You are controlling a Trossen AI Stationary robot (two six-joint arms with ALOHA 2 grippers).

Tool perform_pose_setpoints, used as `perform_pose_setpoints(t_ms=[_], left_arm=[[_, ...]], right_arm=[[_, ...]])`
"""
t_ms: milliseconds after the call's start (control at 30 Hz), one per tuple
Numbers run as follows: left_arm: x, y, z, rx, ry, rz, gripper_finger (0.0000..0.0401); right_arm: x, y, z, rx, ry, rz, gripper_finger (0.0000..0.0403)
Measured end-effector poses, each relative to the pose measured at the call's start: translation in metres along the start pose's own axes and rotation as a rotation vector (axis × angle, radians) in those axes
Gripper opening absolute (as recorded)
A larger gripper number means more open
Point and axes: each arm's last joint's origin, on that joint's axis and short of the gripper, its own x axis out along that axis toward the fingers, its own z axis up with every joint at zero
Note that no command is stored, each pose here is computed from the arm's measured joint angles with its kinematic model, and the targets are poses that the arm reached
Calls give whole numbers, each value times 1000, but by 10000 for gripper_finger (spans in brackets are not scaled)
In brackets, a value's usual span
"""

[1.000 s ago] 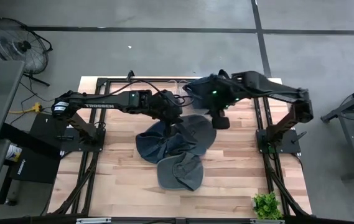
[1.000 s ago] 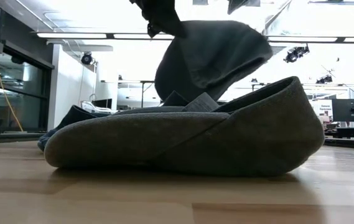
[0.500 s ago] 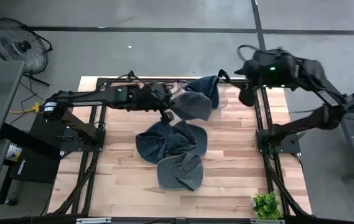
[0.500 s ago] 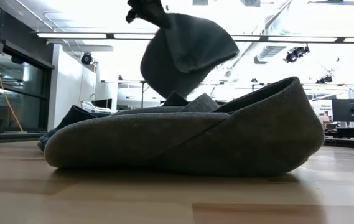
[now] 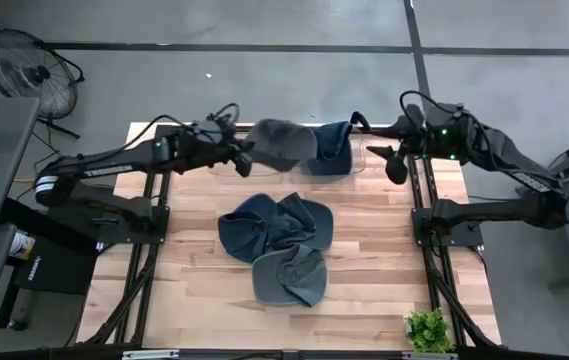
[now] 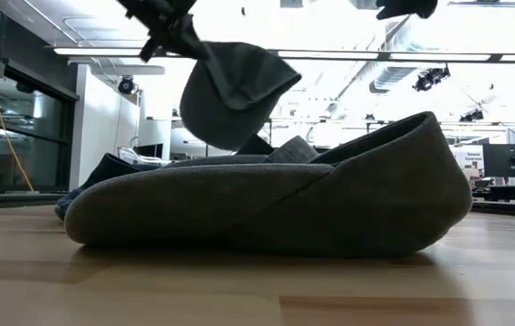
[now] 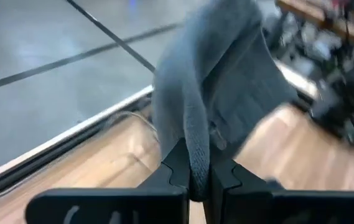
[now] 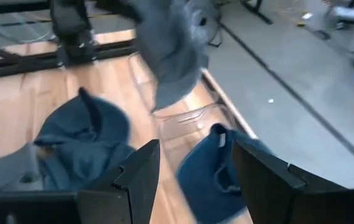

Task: Pick & Place hat
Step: Put the gray cap into the left transparent bin

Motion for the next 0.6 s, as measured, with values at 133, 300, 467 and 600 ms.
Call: perform_pose_setpoints(t_ms=[133, 300, 467, 600], left_arm=[[-2, 26, -14, -79, -37, 5, 5], [0, 53, -21, -140, -44, -8, 5], [2, 73, -20, -146, -29, -63, 5], [7, 93, -26, -159, -13, -114, 5]], right_arm=[[9, 1, -7, 1, 35, 13, 195], [17, -1, -3, 19, 12, -26, 195], [29, -1, 2, 56, -1, -55, 195], [43, -1, 1, 94, 32, -55, 195]])
